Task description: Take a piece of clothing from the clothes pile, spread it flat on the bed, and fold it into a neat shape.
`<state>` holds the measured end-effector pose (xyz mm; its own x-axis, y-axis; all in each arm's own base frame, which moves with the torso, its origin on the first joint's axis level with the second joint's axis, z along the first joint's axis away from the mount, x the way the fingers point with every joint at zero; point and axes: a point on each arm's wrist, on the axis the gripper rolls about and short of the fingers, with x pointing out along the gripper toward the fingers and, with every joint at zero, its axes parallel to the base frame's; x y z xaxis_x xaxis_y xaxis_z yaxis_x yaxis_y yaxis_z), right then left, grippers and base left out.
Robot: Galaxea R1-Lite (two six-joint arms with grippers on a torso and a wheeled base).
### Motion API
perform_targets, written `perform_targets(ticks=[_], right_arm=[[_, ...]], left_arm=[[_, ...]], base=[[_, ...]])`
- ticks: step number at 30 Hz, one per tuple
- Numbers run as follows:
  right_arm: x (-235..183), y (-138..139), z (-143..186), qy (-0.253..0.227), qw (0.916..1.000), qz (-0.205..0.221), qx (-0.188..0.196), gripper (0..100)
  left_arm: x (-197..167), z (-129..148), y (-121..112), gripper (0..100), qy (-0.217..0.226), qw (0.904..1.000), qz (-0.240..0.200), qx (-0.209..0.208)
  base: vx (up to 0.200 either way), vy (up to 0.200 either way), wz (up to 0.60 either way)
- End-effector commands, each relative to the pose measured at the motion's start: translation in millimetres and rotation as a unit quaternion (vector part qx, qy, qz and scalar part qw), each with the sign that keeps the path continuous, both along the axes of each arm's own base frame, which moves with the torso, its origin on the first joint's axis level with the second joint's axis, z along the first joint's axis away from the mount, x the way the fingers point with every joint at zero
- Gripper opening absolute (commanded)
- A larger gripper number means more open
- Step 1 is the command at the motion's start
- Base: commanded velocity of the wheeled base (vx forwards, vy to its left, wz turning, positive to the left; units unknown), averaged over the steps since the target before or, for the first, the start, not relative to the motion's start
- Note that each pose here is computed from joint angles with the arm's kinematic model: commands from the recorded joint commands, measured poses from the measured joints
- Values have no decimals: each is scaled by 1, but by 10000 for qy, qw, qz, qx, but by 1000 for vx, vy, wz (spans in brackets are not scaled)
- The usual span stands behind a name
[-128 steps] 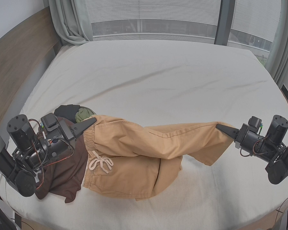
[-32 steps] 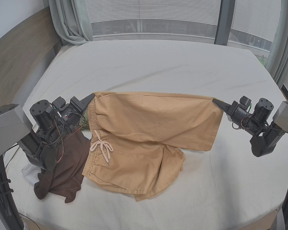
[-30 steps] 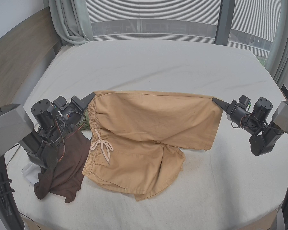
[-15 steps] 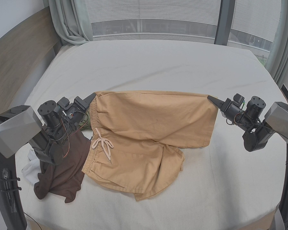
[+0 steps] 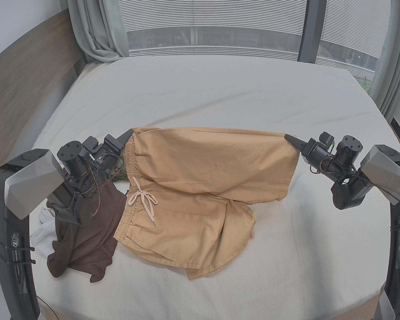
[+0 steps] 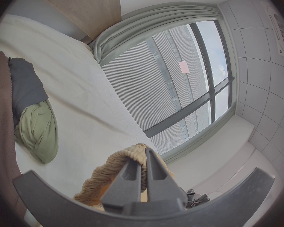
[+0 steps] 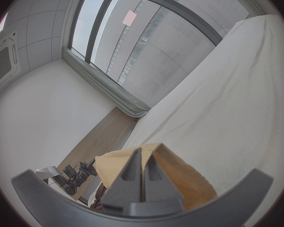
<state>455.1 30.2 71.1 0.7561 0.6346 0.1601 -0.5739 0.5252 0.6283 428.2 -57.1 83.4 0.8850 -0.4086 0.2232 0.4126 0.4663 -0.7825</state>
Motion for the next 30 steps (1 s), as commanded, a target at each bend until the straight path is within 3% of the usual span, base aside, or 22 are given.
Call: perform_targets(ticks=[1,3,4,5,13,20,26,30], right_arm=[[4,0,-1,-25,10000,1,-3,0],[5,0,0,-40,10000,1,-3,0],[6,0,1,-56,10000,1,-2,100],[8,0,1,-63,10000,-6,0,100],[10,-4,-2,10,10000,-72,-24,100],[-25,4,-20,351,9983,-19,-471,100],[-60,14,-51,673,9931,146,-948,100],[-86,21,-73,895,9869,311,-1307,100]], left_arm=[[4,-6,-1,0,24,10000,-3,2],[6,-6,-1,0,12,10000,-5,-7],[7,-8,-1,0,12,10000,-5,-7],[9,-8,-2,100,0,10000,-7,-15],[18,-9,-3,100,24,10000,-19,-32],[23,-19,2,100,636,9979,78,96],[11,-16,5,100,684,9963,210,471],[-7,-25,7,100,811,9919,250,942]], base=[[0,0,0],[0,0,0],[0,0,0],[0,0,0],[0,0,0],[0,0,0],[0,0,0],[0,0,0]])
